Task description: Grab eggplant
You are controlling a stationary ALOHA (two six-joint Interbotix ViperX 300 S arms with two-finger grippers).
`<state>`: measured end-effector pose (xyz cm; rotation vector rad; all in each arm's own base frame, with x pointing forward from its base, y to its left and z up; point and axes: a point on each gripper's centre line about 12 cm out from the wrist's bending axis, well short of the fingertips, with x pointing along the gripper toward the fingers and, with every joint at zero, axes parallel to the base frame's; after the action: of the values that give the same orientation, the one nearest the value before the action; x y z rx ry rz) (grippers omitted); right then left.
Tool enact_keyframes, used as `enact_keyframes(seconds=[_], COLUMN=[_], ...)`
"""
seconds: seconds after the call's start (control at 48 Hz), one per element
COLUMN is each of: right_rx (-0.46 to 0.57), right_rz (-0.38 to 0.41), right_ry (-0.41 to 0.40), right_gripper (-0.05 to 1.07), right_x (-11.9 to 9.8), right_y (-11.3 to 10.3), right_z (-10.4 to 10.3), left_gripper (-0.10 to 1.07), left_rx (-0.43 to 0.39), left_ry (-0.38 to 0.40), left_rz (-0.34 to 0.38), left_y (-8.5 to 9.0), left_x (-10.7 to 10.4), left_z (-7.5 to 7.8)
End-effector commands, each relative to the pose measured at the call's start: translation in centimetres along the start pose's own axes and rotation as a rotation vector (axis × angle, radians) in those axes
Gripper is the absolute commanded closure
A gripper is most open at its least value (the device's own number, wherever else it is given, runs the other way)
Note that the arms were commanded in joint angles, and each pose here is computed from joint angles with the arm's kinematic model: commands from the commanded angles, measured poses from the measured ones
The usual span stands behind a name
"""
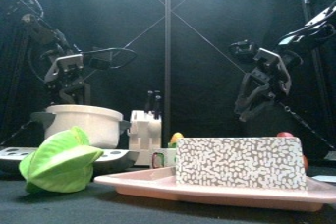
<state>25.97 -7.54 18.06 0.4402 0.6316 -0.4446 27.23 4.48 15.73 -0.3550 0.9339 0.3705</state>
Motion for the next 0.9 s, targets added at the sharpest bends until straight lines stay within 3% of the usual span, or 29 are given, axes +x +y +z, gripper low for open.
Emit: enact_keyframes(seconds=[0.0,0.25,0.417,0.646,0.875], right_rx=[0.004,0.003,0.002,0.009,0.010], right_rz=[0.015,0.016,0.014,0.016,0.016], right_ry=[-0.031,-0.031,-0.027,-0.027,-0.025], right_gripper=[0.20,0.20,0.20,0.20,0.20], right_x=[-0.3,-0.3,-0.2,-0.2,-0.1], right_y=[0.5,0.5,0.5,0.5,0.5], right_z=[1.1,1.1,1.0,1.0,1.0], left_gripper=[0.21,0.21,0.21,0.21,0.20], left_rx=[0.018,0.062,0.132,0.290,0.307], left_ry=[-0.052,-0.113,-0.158,-0.137,-0.096], left_rz=[-0.010,0.010,-0.033,-0.067,-0.058], left_y=[-0.3,-0.2,-1.6,-4.3,-5.2], left_x=[-1.0,-4.5,-6.6,-6.1,-4.7], left_z=[1.4,2.2,1.7,0.6,0.8])
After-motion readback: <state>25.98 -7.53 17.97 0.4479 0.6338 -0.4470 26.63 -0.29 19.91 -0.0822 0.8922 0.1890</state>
